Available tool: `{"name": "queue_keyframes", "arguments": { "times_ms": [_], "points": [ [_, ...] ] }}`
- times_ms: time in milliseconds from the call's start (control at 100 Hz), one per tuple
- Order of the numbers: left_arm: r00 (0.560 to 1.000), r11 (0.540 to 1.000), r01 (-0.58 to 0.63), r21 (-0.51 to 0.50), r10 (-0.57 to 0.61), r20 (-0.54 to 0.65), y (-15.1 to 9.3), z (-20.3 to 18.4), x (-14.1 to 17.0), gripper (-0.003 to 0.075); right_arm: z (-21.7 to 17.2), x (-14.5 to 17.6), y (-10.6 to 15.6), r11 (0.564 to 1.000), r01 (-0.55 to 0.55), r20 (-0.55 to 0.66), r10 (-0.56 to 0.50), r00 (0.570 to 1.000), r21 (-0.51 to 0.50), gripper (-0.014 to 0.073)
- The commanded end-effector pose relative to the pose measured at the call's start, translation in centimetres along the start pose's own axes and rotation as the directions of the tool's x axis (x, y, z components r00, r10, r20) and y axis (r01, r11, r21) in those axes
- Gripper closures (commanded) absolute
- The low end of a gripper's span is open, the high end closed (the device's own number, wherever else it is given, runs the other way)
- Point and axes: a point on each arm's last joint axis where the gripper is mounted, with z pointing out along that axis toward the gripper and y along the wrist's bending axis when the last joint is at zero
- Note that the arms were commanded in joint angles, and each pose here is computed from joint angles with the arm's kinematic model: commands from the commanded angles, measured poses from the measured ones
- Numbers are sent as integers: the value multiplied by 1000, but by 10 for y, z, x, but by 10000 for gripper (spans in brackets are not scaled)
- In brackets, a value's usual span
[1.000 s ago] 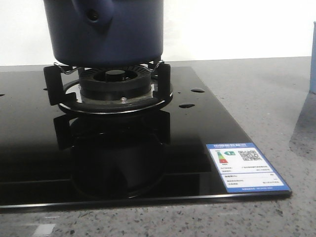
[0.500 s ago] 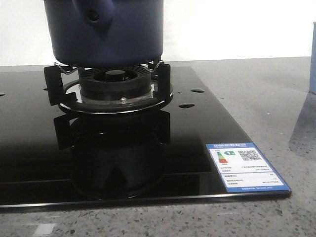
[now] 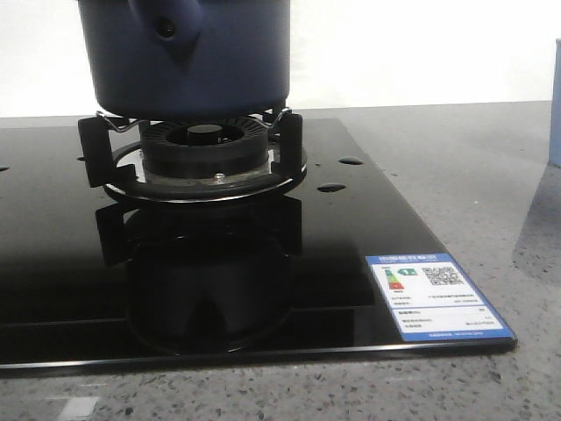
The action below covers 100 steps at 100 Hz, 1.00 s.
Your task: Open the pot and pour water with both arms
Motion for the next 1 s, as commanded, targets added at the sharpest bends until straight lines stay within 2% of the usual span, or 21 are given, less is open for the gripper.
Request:
{"name": "queue_keyframes", "arguments": {
  "times_ms": [0, 110, 210, 360, 580, 720, 990],
  "points": [
    [988, 998, -36, -61, 44, 147, 5, -26, -13, 741, -2, -31, 9, 999, 12, 143, -5, 990, -49, 653],
    [977, 996, -36, -85, 53, 206, 4, -58, 2, 741, -18, -40, 23, 995, 81, 180, -68, 981, -63, 653],
    [978, 996, -29, -86, 46, 202, 0, -82, 30, 741, -35, -40, 36, 990, 133, 185, -123, 975, -47, 653],
    [981, 997, -10, -81, 26, 192, -7, -112, 71, 741, -62, -14, 46, 988, 155, 129, -156, 979, 21, 654],
    [964, 996, 26, -83, -3, 267, -13, -153, 112, 741, -93, 25, 59, 986, 156, 112, -161, 981, 52, 655],
    [953, 996, 27, -87, 0, 302, -16, -166, 130, 741, -103, 41, 64, 987, 154, 109, -159, 981, 52, 655],
    [967, 997, 24, -78, -4, 254, -17, -161, 138, 741, -106, 45, 65, 985, 163, 108, -167, 980, 51, 655]
  ]
}}
